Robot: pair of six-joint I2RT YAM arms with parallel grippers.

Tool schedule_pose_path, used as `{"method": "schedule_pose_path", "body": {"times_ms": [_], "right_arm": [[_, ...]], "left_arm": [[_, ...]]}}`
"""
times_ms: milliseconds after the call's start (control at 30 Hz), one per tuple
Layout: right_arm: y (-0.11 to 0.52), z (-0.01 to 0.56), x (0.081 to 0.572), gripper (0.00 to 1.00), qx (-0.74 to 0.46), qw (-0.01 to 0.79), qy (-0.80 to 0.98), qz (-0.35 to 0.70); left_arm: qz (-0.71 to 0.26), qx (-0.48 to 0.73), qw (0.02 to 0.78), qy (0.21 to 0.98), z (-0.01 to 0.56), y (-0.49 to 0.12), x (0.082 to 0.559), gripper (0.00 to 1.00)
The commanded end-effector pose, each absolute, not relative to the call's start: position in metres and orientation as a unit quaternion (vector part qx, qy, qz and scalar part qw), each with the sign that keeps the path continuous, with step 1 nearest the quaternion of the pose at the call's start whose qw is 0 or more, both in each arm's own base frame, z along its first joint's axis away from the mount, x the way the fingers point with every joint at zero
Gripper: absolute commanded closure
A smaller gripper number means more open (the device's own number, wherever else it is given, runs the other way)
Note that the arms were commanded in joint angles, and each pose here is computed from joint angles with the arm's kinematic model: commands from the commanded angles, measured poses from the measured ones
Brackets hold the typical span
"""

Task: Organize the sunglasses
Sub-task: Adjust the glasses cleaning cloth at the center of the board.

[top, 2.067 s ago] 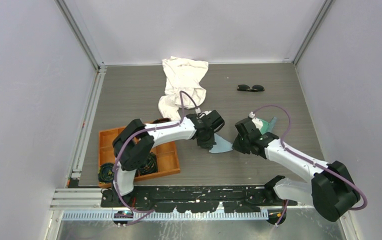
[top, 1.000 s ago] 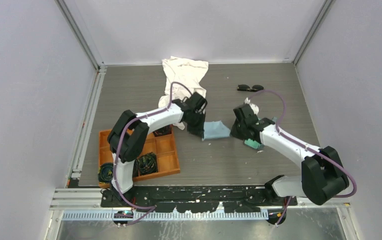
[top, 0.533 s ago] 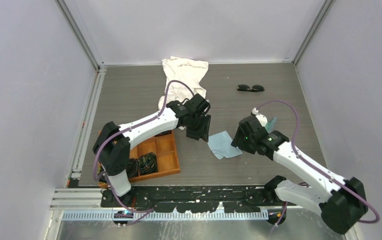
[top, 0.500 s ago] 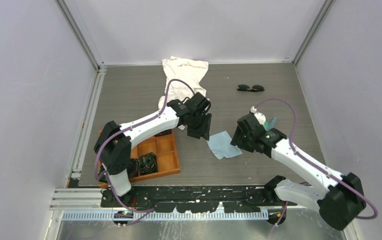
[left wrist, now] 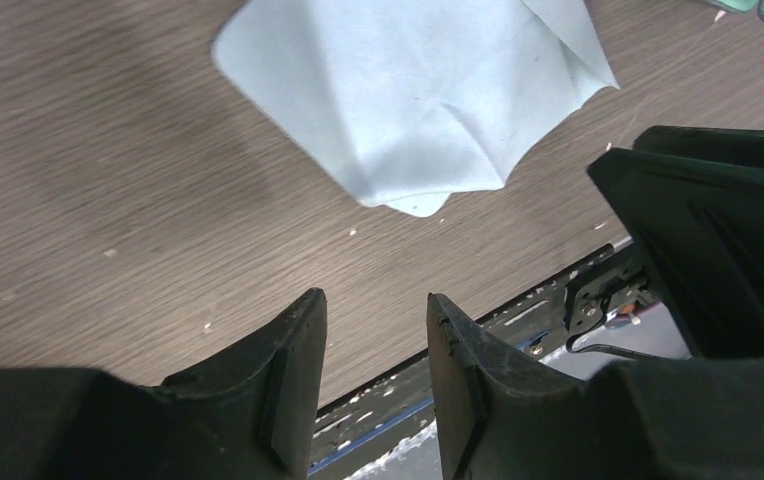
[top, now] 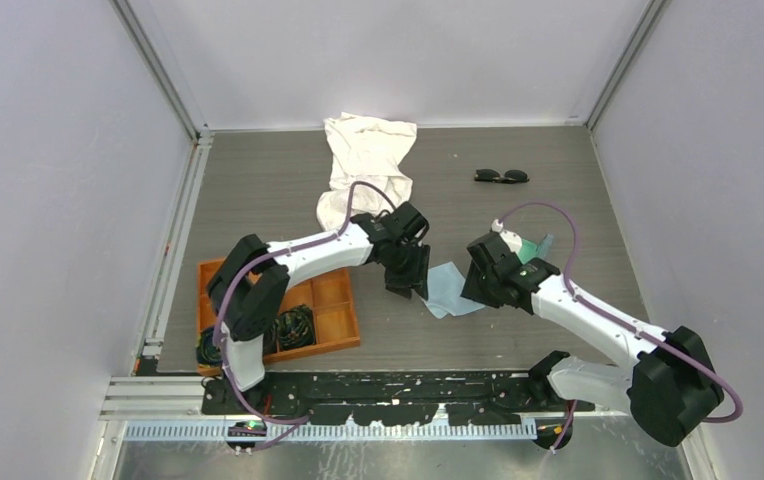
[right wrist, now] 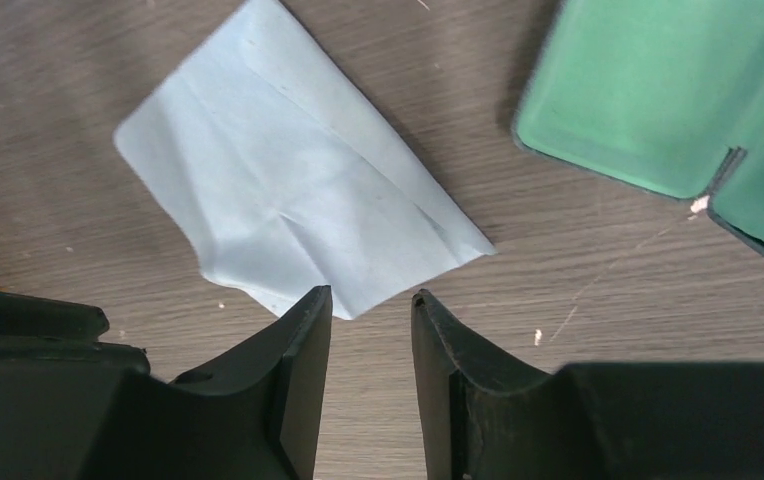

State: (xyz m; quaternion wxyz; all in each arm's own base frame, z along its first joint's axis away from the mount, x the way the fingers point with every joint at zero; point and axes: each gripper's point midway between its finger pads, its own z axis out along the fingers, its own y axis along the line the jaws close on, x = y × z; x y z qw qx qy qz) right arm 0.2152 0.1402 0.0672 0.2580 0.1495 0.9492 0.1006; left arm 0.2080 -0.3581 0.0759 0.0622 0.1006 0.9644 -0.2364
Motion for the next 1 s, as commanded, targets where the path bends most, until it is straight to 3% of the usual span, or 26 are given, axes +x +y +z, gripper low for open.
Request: {"method": "schedule_pose_path", "body": {"times_ms": [0, 233, 633, 767, 967], "right_arm": [[0.134, 0.069, 0.221, 0.59, 0.174, 0.28, 0.938, 0.105], [0.13, 0.071, 0.224, 0.59, 0.183, 0.283, 0.936, 0.102], [0.124, 0.08, 0.221, 0.6, 0.194, 0.297, 0.929, 0.105], [0.121, 0.08, 0.22, 0.6, 0.198, 0.3, 0.927, 0.105], [0.126, 0.071, 0.218, 0.6, 0.189, 0.289, 0.932, 0.111]], "left_arm": [[-0.28, 0.114, 0.03, 0.953, 0.071, -0.394, 0.187, 0.57], [-0.231, 0.081, 0.055, 0.968, 0.046, -0.397, 0.196, 0.59], [-0.206, 0.036, 0.078, 0.975, 0.015, -0.406, 0.218, 0.82], [-0.19, 0.04, 0.09, 0.977, 0.017, -0.398, 0.222, 0.99], [-0.171, 0.135, 0.063, 0.974, 0.017, -0.383, 0.221, 1.0]]}}
